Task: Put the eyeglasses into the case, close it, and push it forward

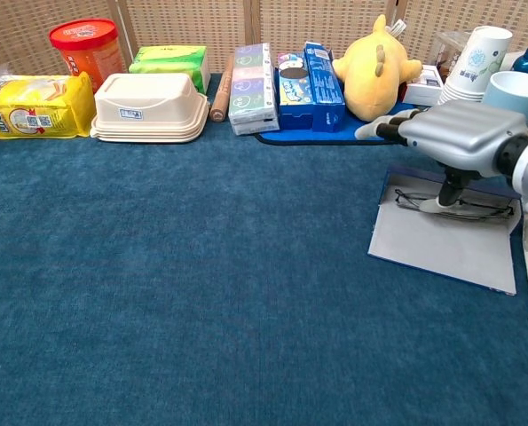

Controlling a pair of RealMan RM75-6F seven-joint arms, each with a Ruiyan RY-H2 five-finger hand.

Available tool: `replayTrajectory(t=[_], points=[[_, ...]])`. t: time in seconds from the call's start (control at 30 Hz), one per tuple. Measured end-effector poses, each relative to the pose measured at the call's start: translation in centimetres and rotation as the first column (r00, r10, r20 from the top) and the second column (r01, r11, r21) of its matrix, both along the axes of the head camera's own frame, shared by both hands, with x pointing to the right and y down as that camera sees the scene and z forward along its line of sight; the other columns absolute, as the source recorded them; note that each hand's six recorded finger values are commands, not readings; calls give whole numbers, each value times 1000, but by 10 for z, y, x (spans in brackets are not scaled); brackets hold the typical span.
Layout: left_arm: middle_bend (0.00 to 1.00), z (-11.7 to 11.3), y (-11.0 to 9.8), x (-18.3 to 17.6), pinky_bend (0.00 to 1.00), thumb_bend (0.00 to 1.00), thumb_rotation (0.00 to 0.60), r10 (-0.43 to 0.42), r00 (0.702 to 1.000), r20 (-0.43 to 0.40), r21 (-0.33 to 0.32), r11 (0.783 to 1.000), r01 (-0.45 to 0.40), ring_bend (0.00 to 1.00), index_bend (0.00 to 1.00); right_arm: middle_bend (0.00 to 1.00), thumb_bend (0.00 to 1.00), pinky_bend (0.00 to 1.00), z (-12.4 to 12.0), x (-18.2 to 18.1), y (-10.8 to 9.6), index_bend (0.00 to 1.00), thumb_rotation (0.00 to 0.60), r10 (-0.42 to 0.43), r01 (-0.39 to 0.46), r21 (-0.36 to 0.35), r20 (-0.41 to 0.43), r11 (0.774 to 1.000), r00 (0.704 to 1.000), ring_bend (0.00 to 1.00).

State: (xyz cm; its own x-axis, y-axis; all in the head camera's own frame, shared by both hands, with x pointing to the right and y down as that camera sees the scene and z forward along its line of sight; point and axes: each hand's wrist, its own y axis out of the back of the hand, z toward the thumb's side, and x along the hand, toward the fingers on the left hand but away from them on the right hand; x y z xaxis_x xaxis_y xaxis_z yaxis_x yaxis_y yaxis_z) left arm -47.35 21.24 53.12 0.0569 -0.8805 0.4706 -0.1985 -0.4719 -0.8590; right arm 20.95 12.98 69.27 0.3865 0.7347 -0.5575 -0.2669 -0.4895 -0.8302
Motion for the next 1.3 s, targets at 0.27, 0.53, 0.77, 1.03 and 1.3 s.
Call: replayTrajectory(t=[0.27, 0.53, 0.77, 1.03, 1.3], points=[[0, 0, 0, 1, 0, 282, 599, 3, 1000, -2, 0, 1000, -3, 0, 28, 80, 198, 205, -1, 7, -10, 0, 600, 19, -19, 13, -8, 1000, 1000, 101], [0, 1, 2, 1, 0, 284, 600, 0, 1000, -3, -3, 1000, 0, 0, 28, 88, 200, 205, -4, 7, -8, 0, 600, 29, -29, -11, 8, 1000, 1000, 101], [0, 3, 1, 1, 0, 283, 600, 3, 1000, -7, -4, 1000, -3, 0, 28, 101, 256, 206, -15, -3, -4, 3, 600, 60, -53, -97, 69, 994, 996, 108], [0, 6, 0, -1, 0, 283, 600, 1, 1000, -9, -9, 1000, -1, 0, 28, 219, 378, 236, -28, 0, -20, 103, 427, 181, -149, -205, 146, 967, 973, 196], [0, 12, -2, 2, 0, 282, 600, 8, 1000, -15, -22, 1000, -8, 0, 28, 256, 390, 241, -29, 20, -34, 149, 295, 268, -224, -279, 128, 934, 955, 220]])
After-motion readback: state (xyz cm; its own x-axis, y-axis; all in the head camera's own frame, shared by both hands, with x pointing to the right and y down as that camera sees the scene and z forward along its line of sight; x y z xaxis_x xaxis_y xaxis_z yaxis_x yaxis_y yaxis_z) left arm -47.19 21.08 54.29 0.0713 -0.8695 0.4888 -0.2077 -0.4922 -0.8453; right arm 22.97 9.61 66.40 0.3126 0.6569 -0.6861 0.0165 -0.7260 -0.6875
